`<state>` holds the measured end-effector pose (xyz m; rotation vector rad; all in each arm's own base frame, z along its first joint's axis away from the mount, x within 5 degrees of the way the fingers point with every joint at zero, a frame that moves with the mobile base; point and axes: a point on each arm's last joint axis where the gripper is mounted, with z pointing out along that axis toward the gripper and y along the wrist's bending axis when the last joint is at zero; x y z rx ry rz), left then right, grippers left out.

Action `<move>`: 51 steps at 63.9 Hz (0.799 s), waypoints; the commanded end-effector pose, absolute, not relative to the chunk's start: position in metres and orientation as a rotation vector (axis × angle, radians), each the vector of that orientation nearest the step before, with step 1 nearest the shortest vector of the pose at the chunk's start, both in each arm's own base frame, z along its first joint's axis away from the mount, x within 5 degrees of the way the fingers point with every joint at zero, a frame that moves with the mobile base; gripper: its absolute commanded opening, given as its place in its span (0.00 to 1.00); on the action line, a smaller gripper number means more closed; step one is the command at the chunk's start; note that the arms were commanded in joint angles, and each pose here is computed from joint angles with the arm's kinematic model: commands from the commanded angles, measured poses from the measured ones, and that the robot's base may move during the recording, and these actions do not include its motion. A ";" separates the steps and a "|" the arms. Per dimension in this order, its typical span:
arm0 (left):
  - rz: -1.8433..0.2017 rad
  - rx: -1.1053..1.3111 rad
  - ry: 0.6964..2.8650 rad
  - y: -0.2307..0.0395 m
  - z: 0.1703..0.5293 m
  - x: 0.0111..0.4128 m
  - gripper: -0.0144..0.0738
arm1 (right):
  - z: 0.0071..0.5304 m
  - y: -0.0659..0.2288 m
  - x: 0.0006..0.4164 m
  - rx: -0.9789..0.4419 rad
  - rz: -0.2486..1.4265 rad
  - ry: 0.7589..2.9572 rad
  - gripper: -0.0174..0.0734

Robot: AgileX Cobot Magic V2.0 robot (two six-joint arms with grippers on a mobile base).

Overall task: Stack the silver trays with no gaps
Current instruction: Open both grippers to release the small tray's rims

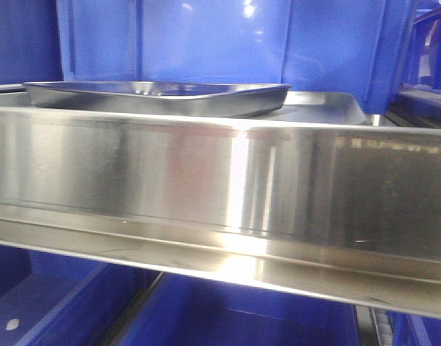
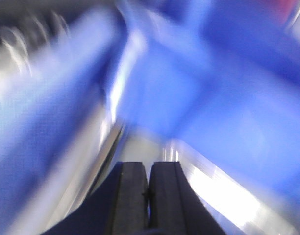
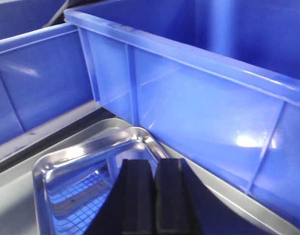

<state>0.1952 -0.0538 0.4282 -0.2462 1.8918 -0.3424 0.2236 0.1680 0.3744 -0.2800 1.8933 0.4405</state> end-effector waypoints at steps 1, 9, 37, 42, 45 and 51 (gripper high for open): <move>-0.389 -0.213 1.722 -0.042 0.433 0.177 0.17 | 0.381 0.167 0.221 -0.295 0.450 1.860 0.11; -0.357 -0.185 1.586 -0.025 0.416 0.153 0.17 | 0.381 0.167 0.221 -0.295 0.450 1.860 0.11; -0.299 -0.261 1.344 0.001 0.293 0.057 0.17 | 0.381 0.167 0.221 -0.295 0.450 1.860 0.11; -0.251 -0.210 1.304 0.000 0.272 0.044 0.17 | 0.381 0.167 0.221 -0.295 0.450 1.860 0.11; -0.217 -0.179 1.328 0.000 0.260 0.046 0.17 | 0.381 0.167 0.221 -0.295 0.450 1.860 0.11; -0.204 -0.114 1.365 -0.003 0.244 0.050 0.17 | 0.380 0.167 0.221 -0.297 0.452 1.860 0.11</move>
